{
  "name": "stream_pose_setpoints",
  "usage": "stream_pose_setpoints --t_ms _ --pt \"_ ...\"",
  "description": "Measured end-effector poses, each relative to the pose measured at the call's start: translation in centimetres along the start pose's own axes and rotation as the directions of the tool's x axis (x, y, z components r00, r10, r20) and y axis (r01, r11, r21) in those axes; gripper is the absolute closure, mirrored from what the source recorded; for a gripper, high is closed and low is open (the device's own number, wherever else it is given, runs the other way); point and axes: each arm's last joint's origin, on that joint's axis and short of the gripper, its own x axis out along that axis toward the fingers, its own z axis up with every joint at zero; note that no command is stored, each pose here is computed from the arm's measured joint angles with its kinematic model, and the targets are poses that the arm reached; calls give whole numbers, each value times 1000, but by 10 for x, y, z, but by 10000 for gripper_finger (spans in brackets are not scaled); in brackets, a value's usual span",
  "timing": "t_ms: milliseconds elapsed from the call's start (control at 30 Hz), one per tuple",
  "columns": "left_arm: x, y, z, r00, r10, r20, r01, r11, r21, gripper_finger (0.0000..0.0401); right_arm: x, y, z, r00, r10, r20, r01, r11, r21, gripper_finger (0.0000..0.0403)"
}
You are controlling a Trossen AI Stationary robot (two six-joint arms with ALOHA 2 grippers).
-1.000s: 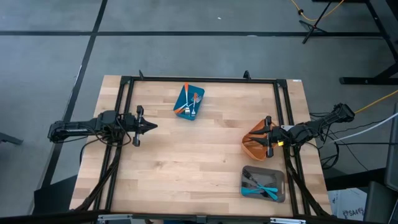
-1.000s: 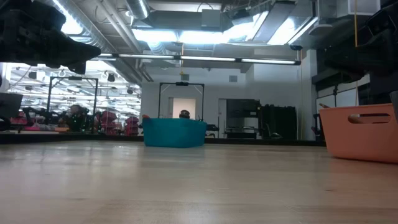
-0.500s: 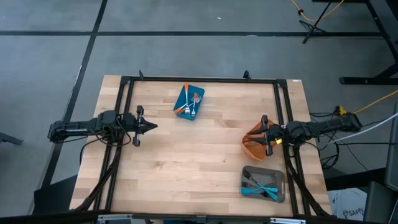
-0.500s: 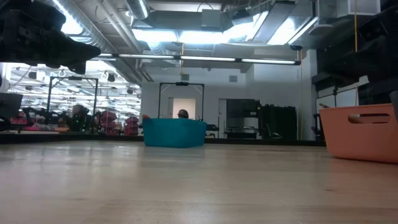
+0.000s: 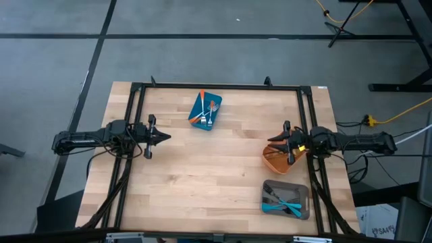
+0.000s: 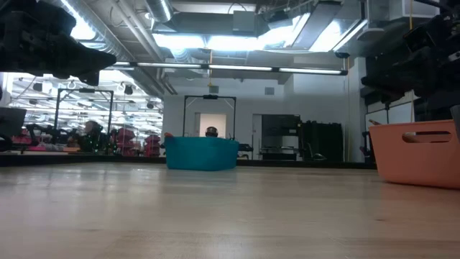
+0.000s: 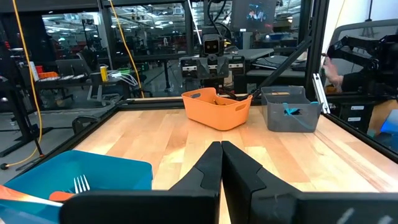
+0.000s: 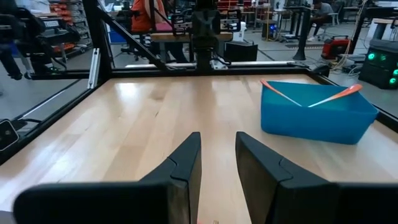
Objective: Sort silverware by color (type)
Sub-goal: Return to Home Position
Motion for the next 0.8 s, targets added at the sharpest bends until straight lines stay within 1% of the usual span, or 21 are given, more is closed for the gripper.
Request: stream_pose_setpoints --t_ms 700,800 --pt "0 0 0 1000 1 1 -1 1000 0 400 -2 0 0 1000 6 3 -6 1000 0 313" --pt "0 0 0 1000 0 0 0 1000 0 400 -5 0 3 999 -2 48 2 1000 -2 313"
